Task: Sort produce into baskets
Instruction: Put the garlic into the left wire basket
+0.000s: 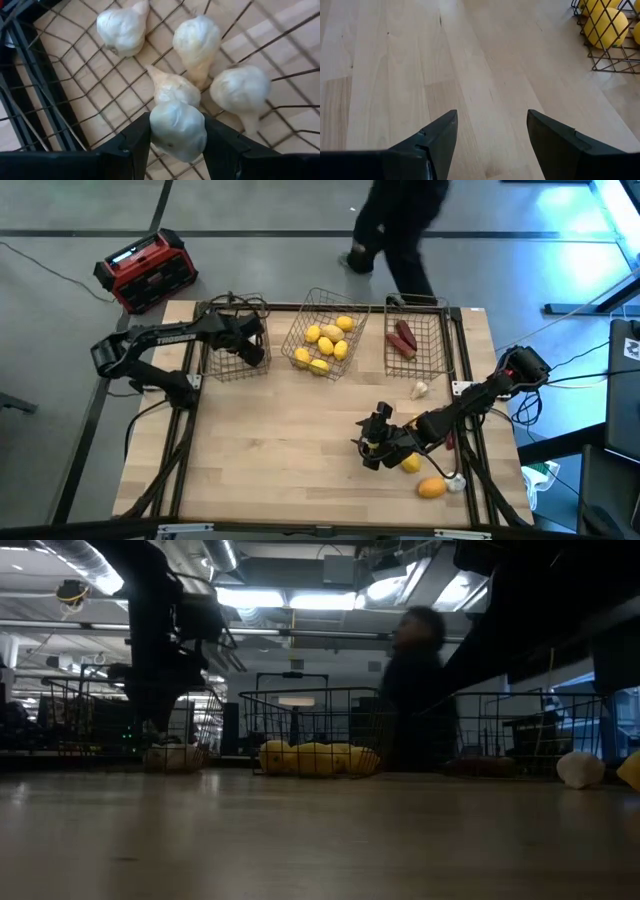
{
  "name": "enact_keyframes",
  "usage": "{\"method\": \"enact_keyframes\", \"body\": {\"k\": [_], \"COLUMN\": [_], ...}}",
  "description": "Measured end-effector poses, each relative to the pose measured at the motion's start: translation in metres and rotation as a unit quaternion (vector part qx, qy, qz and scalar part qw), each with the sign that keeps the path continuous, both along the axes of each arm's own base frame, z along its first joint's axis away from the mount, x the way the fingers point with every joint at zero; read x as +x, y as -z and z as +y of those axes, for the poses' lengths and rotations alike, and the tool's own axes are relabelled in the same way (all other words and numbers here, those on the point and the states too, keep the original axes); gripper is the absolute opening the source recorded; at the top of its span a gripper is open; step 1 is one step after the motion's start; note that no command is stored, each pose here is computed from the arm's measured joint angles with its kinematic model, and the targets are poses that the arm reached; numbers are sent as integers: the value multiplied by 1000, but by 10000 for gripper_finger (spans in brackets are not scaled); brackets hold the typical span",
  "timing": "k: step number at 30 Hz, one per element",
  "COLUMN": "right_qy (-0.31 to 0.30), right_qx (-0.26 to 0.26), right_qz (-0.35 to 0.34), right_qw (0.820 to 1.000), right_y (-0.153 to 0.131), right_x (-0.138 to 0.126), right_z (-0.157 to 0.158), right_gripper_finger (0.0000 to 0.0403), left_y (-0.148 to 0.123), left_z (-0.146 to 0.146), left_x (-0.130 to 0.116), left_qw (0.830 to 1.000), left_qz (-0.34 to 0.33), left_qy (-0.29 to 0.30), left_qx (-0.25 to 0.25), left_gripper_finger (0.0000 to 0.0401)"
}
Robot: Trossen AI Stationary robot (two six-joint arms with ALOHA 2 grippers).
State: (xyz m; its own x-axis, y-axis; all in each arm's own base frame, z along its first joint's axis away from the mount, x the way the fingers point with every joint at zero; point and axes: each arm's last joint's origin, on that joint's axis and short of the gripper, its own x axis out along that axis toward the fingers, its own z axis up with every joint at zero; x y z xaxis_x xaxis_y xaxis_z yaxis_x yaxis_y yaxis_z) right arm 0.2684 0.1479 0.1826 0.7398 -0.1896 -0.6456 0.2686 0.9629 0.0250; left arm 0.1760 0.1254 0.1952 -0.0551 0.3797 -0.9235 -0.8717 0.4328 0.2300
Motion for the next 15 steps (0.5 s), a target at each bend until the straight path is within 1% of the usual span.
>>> {"method": "enact_keyframes", "body": {"k": [7,15], "right_qy": [0,1], "right_qx": [-1,-3], "right_qz": [0,1], "right_qw": [1000,1000], "right_y": [0,0], "right_x": [0,0], "right_z": [0,0], "right_gripper_finger": [238,238], "left_y": [14,17], "left_z": [3,5], "left_x": [5,7], "left_qw": [999,999], "left_qz": [39,41], "left_qy": [18,18], "left_qx": [-20,-11], "left_gripper_finger": [156,207]}}
